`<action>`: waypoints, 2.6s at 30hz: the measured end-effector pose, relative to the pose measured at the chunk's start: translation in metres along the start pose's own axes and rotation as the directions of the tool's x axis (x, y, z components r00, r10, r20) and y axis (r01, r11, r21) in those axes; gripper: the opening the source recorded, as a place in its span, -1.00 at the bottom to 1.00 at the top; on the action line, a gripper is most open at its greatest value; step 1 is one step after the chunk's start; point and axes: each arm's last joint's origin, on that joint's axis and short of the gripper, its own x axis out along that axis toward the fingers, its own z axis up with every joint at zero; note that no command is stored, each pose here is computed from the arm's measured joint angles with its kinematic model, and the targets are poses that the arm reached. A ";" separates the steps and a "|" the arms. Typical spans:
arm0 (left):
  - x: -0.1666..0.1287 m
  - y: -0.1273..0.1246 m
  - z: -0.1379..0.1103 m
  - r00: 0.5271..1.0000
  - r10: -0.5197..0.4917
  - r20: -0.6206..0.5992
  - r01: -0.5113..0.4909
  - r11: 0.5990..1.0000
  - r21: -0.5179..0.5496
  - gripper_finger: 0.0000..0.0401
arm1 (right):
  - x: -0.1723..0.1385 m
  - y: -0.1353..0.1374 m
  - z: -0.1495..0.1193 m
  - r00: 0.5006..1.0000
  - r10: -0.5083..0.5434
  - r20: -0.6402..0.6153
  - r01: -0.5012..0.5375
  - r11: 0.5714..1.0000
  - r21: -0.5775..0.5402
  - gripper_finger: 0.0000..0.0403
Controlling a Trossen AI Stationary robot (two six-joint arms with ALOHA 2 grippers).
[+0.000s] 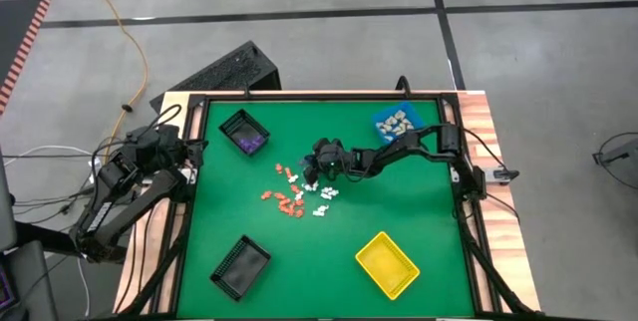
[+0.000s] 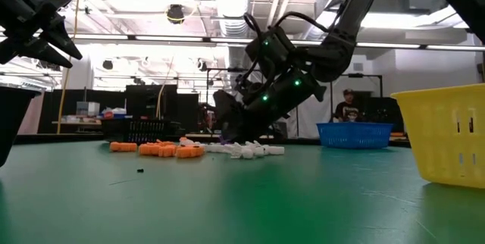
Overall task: Sort Halloween decoration
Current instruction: Put the purple spider toy into the top black basket
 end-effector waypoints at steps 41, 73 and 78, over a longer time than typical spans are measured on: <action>0.000 0.000 0.000 1.000 0.005 0.003 -0.005 1.000 0.006 -0.28 | 0.058 0.068 0.154 0.930 0.275 0.245 -0.214 0.944 -0.250 -0.92; 0.000 0.000 0.000 1.000 -0.003 0.000 0.003 1.000 0.010 -0.28 | -0.003 0.053 0.212 0.920 0.372 -0.123 -0.387 0.812 -0.438 -0.15; 0.000 0.000 0.000 1.000 -0.013 -0.006 0.013 1.000 0.011 -0.28 | -0.093 0.055 0.242 0.924 0.337 -0.181 -0.380 0.755 -0.534 -0.24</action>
